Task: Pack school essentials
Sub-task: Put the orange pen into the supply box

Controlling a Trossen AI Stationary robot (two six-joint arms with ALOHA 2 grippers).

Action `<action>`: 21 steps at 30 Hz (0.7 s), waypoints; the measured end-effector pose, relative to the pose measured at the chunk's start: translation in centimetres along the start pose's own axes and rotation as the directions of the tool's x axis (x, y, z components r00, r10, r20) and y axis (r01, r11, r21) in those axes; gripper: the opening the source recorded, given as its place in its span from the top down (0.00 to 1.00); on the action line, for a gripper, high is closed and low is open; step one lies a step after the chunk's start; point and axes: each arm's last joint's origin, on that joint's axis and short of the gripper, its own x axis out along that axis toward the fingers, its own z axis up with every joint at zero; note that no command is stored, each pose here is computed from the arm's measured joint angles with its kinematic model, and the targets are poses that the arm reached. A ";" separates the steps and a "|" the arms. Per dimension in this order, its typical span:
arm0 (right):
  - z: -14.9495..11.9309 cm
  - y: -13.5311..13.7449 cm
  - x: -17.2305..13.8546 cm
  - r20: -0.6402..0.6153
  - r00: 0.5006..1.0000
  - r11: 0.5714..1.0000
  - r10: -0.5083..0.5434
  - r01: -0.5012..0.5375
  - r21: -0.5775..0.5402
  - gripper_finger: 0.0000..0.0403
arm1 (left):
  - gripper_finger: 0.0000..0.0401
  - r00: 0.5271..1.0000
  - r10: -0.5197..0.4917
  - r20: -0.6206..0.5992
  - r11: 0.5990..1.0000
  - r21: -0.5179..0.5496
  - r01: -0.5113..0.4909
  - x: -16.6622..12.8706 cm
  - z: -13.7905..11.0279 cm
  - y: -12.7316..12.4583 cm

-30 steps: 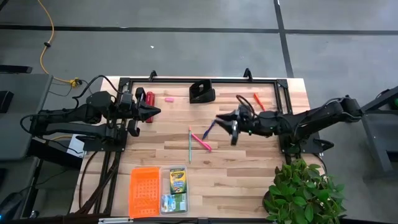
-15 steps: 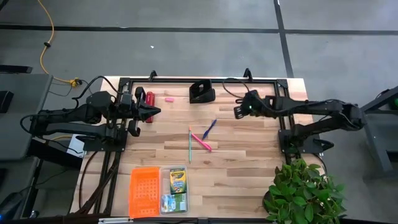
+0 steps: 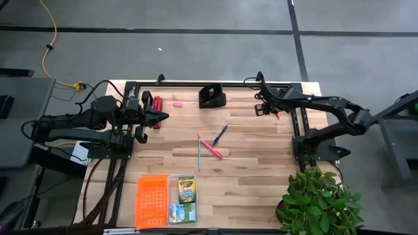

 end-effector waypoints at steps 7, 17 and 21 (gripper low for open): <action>0.5 -0.7 2.6 -0.087 0.992 0.993 -0.096 0.101 0.066 0.43 | 1.00 1.000 0.000 0.000 1.000 0.000 0.000 0.0 0.0 0.0; 1.3 -1.8 5.5 -0.201 0.975 0.989 -0.091 0.112 0.096 0.42 | 1.00 1.000 0.000 0.000 1.000 0.000 0.000 0.0 0.0 0.0; 1.7 -2.3 6.2 -0.259 0.966 0.995 -0.017 0.043 0.095 0.45 | 1.00 1.000 0.000 0.000 1.000 -0.007 0.000 0.0 0.0 0.0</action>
